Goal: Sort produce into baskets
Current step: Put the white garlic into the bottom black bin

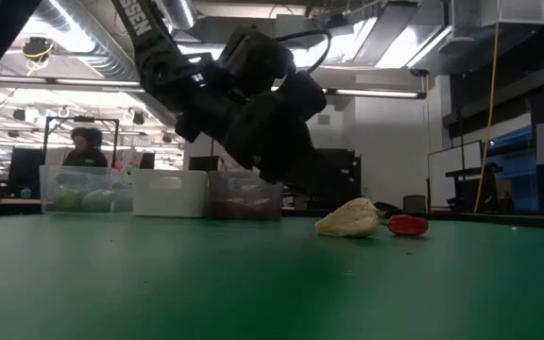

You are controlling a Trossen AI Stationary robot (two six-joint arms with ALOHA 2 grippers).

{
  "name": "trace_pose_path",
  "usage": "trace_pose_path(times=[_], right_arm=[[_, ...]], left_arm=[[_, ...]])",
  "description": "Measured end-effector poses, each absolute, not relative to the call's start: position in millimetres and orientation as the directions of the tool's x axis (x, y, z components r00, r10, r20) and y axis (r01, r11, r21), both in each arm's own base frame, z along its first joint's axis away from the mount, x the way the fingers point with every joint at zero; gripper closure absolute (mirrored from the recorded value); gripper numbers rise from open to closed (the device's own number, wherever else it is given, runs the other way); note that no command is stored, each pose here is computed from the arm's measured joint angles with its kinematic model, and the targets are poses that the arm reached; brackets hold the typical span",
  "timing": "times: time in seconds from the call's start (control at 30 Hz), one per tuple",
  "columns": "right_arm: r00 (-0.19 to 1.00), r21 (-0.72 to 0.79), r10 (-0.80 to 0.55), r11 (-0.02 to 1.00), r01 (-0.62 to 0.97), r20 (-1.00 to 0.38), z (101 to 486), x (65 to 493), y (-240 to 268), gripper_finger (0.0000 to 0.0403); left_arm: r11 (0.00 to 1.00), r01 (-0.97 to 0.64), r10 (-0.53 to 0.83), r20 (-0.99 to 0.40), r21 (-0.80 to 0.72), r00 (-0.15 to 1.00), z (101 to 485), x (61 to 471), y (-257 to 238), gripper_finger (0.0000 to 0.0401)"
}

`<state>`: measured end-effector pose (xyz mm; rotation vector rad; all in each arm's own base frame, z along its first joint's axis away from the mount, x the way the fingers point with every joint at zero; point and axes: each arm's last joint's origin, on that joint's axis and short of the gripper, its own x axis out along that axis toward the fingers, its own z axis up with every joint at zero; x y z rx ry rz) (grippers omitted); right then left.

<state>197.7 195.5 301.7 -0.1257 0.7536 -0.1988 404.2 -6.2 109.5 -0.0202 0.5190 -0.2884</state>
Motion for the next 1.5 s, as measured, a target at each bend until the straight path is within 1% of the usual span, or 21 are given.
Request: trace_pose_path(times=[0.17, 0.47, 0.73, 0.83, 1.03, 1.23, 1.33, 1.5], right_arm=[[0.714, -0.18, -0.221, 0.974, 0.134, -0.664, 301.9, 198.0, 195.8, 0.0133], [0.714, -0.161, -0.221, 0.975, 0.151, -0.665, 301.9, 198.0, 195.8, 0.0133], [0.71, -0.154, -0.214, 0.977, 0.15, -0.67, 301.8, 197.9, 196.0, 0.0133], [0.711, -0.154, -0.215, 0.977, 0.15, -0.67, 301.8, 197.9, 196.0, 0.0133], [0.711, -0.154, -0.215, 0.977, 0.15, -0.67, 301.8, 197.9, 196.0, 0.0133], [0.71, -0.154, -0.215, 0.977, 0.15, -0.67, 301.8, 197.9, 196.0, 0.0133], [0.711, -0.154, -0.214, 0.977, 0.15, -0.67, 301.8, 197.9, 196.0, 0.0133], [0.711, -0.152, -0.213, 0.977, 0.15, -0.67, 301.8, 198.0, 196.1, 0.0133]], left_arm=[[0.961, 0.266, -0.269, -0.477, -0.075, 0.837, 107.2, 405.5, -5.2, 0.0121], [0.962, 0.255, -0.268, -0.514, -0.097, 0.815, 81.7, 418.2, -5.4, 0.0121], [0.962, 0.254, -0.269, -0.518, -0.101, 0.812, 79.6, 420.8, -5.3, 0.0124], [0.962, 0.256, -0.267, -0.522, -0.095, 0.81, 79.3, 420.6, -5.2, 0.0144], [0.964, 0.246, -0.26, -0.523, -0.097, 0.812, 79.2, 420.6, -4.6, 0.0201], [0.964, 0.209, -0.265, -0.524, -0.163, 0.809, 83.1, 419.8, -5.0, 0.0233], [0.959, 0.206, -0.28, -0.52, -0.196, 0.807, 94.2, 418.2, -6.1, 0.0243], [0.953, 0.242, -0.301, -0.502, -0.18, 0.811, 133.4, 411.9, -9.5, 0.0249]])
